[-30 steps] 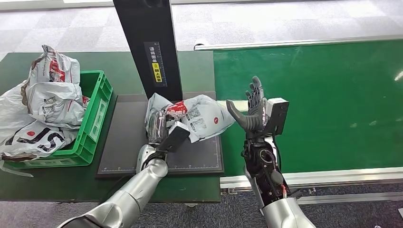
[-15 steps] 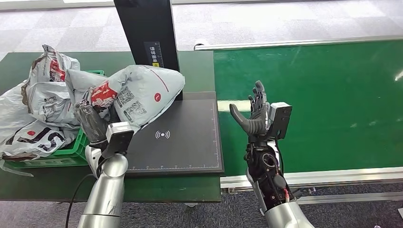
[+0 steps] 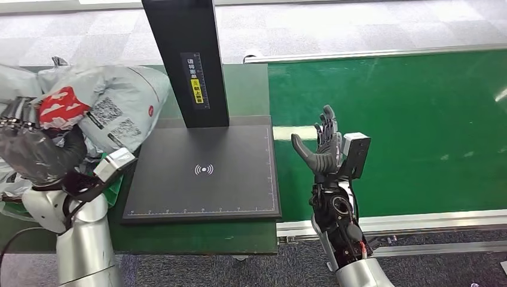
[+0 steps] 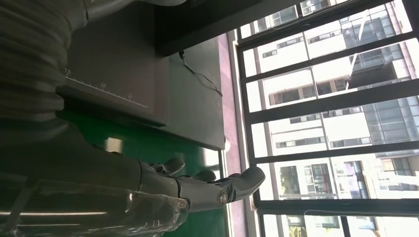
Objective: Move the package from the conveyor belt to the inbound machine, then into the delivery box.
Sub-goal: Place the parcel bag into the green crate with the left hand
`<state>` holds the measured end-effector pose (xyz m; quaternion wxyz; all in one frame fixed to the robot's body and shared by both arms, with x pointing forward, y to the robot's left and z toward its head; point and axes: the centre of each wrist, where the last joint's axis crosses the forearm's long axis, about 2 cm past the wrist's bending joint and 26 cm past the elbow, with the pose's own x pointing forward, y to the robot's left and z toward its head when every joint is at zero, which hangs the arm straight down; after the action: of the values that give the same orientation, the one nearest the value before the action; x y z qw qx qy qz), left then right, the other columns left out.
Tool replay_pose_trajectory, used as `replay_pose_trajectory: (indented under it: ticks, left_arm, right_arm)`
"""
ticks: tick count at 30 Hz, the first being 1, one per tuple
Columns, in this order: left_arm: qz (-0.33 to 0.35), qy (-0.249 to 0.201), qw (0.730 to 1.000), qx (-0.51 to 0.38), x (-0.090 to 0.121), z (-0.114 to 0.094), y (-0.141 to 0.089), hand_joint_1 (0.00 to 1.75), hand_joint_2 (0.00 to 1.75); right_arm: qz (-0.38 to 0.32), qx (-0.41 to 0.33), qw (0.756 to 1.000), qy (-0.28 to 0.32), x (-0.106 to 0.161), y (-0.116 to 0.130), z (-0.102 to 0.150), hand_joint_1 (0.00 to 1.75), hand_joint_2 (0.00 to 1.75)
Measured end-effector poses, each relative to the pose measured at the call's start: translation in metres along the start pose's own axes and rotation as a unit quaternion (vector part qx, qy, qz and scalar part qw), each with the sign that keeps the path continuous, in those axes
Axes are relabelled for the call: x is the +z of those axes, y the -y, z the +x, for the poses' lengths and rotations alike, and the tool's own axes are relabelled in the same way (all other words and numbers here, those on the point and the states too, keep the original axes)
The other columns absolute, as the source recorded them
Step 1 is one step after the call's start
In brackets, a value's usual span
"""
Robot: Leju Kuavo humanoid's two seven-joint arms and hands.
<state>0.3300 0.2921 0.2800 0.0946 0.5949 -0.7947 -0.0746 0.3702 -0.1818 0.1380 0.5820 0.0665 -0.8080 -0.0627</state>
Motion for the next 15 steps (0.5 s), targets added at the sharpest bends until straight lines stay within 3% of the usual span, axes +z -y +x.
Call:
replay_pose_trajectory:
  ticks: [3,5,7,11,13,15]
  left_arm:
    - [-0.022,0.001,0.997,-0.081,-0.007,-0.037,-0.004,1.75,1.75]
    - [-0.063,-0.023,0.987,-0.148,-0.006,-0.066,-0.004,1.75,1.75]
    - [-0.1,-0.096,0.97,-0.199,0.001,-0.091,0.001,1.75,1.75]
    - [-0.143,-0.313,0.901,-0.263,0.017,-0.128,0.027,1.75,1.75]
    - [-0.187,-0.347,0.873,-0.286,0.03,-0.14,0.043,1.75,1.75]
    - [-0.25,-0.351,0.849,-0.305,0.046,-0.152,0.056,1.75,1.75]
  right_arm:
    - [-0.001,-0.001,1.0,0.0,0.002,0.002,0.0,0.0,1.75]
    - [0.0,-0.001,1.0,0.0,0.003,0.003,0.001,0.0,1.75]
    - [0.002,-0.002,1.0,-0.001,0.004,0.002,0.003,0.0,1.75]
    - [0.007,-0.003,1.0,0.002,0.003,0.003,0.007,0.0,1.75]
    - [0.01,-0.004,1.0,0.003,0.002,0.002,0.009,0.0,1.75]
    - [0.016,-0.005,1.0,0.003,0.002,0.002,0.011,0.0,1.75]
